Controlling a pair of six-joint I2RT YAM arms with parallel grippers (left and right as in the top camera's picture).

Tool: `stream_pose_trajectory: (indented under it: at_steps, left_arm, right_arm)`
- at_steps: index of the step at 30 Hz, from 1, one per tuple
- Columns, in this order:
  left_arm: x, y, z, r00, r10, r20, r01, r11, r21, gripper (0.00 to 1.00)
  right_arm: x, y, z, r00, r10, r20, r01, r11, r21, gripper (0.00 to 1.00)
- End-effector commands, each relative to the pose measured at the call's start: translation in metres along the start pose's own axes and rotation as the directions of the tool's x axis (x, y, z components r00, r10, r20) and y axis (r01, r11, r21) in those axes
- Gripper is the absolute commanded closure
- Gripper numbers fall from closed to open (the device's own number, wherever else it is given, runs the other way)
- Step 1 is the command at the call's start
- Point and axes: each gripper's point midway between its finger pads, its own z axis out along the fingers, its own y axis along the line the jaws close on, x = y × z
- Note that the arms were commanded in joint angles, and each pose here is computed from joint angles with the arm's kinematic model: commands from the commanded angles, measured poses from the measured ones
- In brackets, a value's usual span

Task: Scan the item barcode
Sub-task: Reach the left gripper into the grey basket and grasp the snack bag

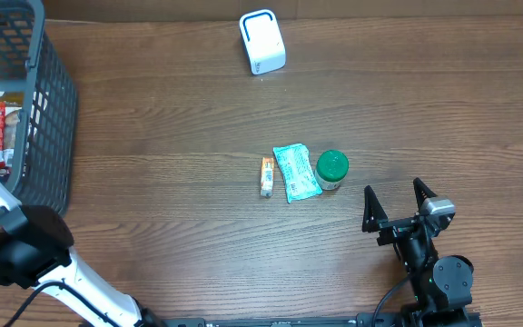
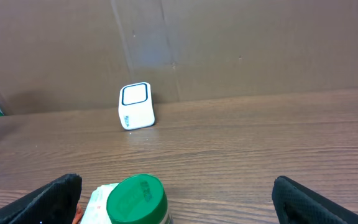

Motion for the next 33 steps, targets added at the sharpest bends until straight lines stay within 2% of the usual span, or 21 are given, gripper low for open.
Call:
stream_pose_trajectory:
  at_steps: [1, 6, 13, 19, 26, 30, 33]
  left_arm:
    - [0.034, -0.01, 0.055, 0.984, 0.111, -0.14, -0.109, 0.994, 0.023, 0.11]
    - [0.065, -0.023, 0.109, 0.942, 0.282, -0.181, -0.276, 0.959, 0.059, 0.1]
    - [0.065, -0.028, 0.138, 0.934, 0.336, -0.123, -0.331, 0.942, 0.061, 0.06]
    - [0.065, -0.043, 0.152, 0.906, 0.422, -0.041, -0.411, 0.897, 0.161, 0.04]
    - [0.06, -0.026, 0.168, 0.915, 0.404, -0.001, -0.4, 0.906, 0.135, 0.04]
    - [0.068, -0.035, 0.179, 0.911, 0.41, 0.051, -0.411, 0.883, 0.225, 0.03]
    - [0.075, -0.034, 0.188, 0.901, 0.431, 0.051, -0.432, 0.877, 0.212, 0.03]
  right_arm:
    - [0.001, -0.002, 0.0, 1.0, -0.007, 0.006, 0.007, 1.0, 0.006, 0.0]
    - [0.001, -0.002, 0.0, 1.0, -0.007, 0.006, 0.007, 1.0, 0.006, 0.0]
    - [0.001, -0.002, 0.0, 1.0, -0.007, 0.006, 0.007, 1.0, 0.006, 0.0]
    - [0.001, -0.002, 0.0, 1.0, -0.007, 0.006, 0.007, 1.0, 0.006, 0.0]
    - [0.001, -0.002, 0.0, 1.0, -0.007, 0.006, 0.007, 1.0, 0.006, 0.0]
    - [0.001, -0.002, 0.0, 1.0, -0.007, 0.006, 0.007, 1.0, 0.006, 0.0]
    - [0.001, -0.002, 0.0, 1.0, -0.007, 0.006, 0.007, 1.0, 0.006, 0.0]
